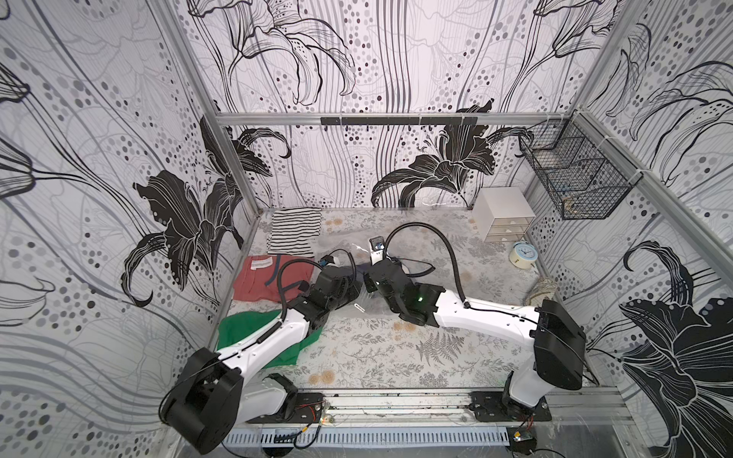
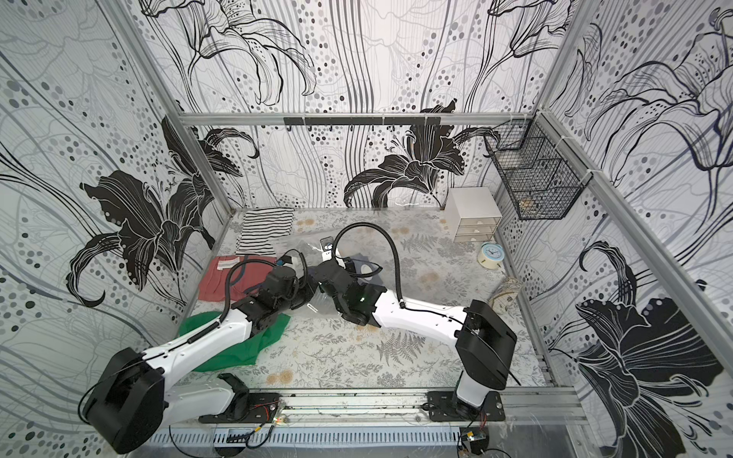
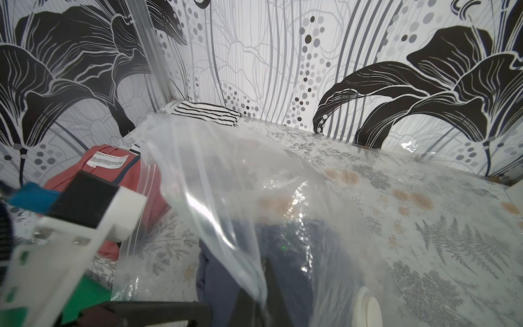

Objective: Take the tank top out of the vacuum bag
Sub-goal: Take out the tank top from the vacuum bag.

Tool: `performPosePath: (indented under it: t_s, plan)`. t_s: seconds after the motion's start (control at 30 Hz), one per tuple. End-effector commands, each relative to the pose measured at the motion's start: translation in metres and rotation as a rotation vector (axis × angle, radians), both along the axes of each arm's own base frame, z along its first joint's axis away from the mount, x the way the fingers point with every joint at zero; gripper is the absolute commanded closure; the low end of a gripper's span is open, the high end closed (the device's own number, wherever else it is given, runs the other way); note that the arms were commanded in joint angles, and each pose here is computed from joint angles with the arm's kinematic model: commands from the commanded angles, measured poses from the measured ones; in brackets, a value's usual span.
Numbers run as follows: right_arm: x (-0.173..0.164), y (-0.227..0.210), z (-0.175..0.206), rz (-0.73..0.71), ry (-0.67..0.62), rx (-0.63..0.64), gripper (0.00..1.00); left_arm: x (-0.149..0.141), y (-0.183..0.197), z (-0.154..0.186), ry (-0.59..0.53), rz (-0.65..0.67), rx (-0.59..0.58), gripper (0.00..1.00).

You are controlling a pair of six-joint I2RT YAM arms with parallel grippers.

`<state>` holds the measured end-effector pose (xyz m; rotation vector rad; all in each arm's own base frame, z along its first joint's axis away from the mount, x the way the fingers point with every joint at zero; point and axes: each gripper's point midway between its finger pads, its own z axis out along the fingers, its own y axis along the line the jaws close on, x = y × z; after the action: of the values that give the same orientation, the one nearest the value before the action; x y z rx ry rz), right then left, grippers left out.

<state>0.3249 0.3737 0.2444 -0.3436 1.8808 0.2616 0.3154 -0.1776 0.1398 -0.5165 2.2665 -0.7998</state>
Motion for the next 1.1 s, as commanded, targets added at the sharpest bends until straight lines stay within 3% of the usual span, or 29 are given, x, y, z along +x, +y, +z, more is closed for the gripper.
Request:
performPosePath:
  t_s: [0.0,0.17,0.33,0.57,0.77,0.93,1.07]
  plan:
    - [0.001,-0.001,-0.024,-0.008,0.04,-0.029,1.0,-0.014,0.02,-0.004,0.03,0.042,0.051,1.0]
    - [0.001,0.0,-0.027,-0.001,0.04,-0.033,1.0,-0.027,0.048,-0.017,0.053,0.102,0.066,1.0]
    - [-0.004,0.007,-0.042,0.031,0.083,-0.026,1.0,-0.027,0.048,-0.028,0.064,0.089,0.05,1.0]
    - [-0.011,0.006,-0.076,0.044,0.164,-0.046,1.0,-0.035,0.047,-0.012,0.024,0.056,0.036,1.0]
    - [-0.012,0.016,-0.093,0.066,0.212,-0.047,1.0,-0.053,0.074,0.008,0.017,0.135,0.096,1.0]
    - [-0.012,0.019,-0.098,0.072,0.222,-0.054,1.0,-0.072,0.101,-0.009,0.132,0.225,0.168,1.0]
    - [-0.01,0.015,-0.094,0.051,0.208,-0.064,1.0,-0.081,0.103,-0.031,0.208,0.239,0.153,1.0]
